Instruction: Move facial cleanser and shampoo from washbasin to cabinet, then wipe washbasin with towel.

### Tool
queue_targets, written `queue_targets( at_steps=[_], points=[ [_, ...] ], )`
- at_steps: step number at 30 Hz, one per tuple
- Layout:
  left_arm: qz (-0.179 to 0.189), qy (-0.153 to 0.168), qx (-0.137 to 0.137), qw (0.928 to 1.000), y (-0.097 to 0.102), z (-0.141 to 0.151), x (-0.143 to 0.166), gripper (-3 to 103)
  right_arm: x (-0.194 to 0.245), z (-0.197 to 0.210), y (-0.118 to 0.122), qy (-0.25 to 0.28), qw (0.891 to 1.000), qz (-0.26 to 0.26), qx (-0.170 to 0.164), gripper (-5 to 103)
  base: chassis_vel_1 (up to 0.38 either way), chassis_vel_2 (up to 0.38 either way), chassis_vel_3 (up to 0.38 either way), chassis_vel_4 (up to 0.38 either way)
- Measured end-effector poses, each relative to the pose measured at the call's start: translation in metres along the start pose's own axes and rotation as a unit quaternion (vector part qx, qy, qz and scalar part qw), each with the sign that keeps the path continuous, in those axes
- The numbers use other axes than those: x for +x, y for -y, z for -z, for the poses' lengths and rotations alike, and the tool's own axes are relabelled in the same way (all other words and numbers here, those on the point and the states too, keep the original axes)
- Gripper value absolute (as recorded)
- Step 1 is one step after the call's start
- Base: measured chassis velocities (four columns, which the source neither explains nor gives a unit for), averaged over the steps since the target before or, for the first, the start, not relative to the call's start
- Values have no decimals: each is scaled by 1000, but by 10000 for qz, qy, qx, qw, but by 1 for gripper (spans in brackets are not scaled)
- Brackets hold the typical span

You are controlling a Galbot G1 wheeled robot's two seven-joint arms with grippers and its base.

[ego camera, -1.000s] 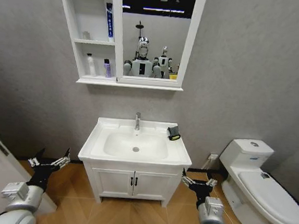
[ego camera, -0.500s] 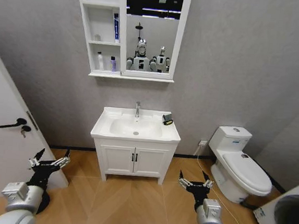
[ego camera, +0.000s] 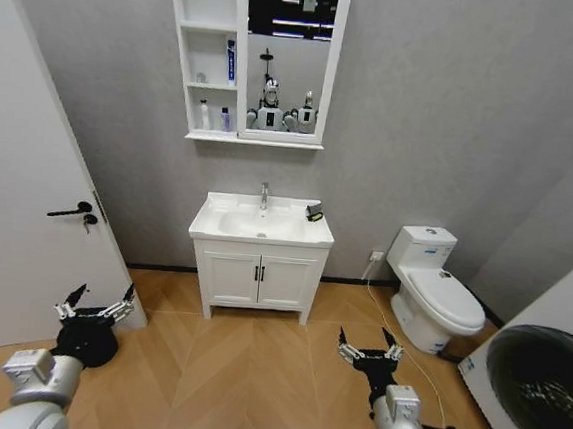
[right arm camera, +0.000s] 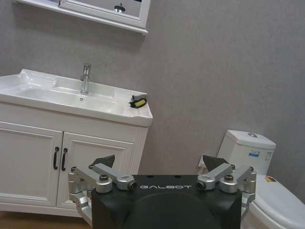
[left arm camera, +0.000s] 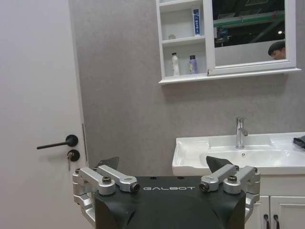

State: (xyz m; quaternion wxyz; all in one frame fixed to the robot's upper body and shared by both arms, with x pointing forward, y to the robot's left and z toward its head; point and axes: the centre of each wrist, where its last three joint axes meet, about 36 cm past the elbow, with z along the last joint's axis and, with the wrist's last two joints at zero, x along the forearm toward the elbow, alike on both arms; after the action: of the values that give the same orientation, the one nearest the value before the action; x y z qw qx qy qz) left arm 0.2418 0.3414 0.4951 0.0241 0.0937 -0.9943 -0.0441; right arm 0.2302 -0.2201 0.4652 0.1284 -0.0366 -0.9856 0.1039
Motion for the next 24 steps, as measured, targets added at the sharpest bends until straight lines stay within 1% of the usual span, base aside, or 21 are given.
queue_targets(
  at_steps=[7,24],
  points=[
    [-1,1,1,10000,0,0,0,100,-9,-2,3,-4,10000,-37,-21,100,-66,33,70,-46],
    [-1,0,0,10000,0,0,0,100,-13,-4,3,-38,10000,-75,-53,100,-2,3,-1,-3]
  ],
)
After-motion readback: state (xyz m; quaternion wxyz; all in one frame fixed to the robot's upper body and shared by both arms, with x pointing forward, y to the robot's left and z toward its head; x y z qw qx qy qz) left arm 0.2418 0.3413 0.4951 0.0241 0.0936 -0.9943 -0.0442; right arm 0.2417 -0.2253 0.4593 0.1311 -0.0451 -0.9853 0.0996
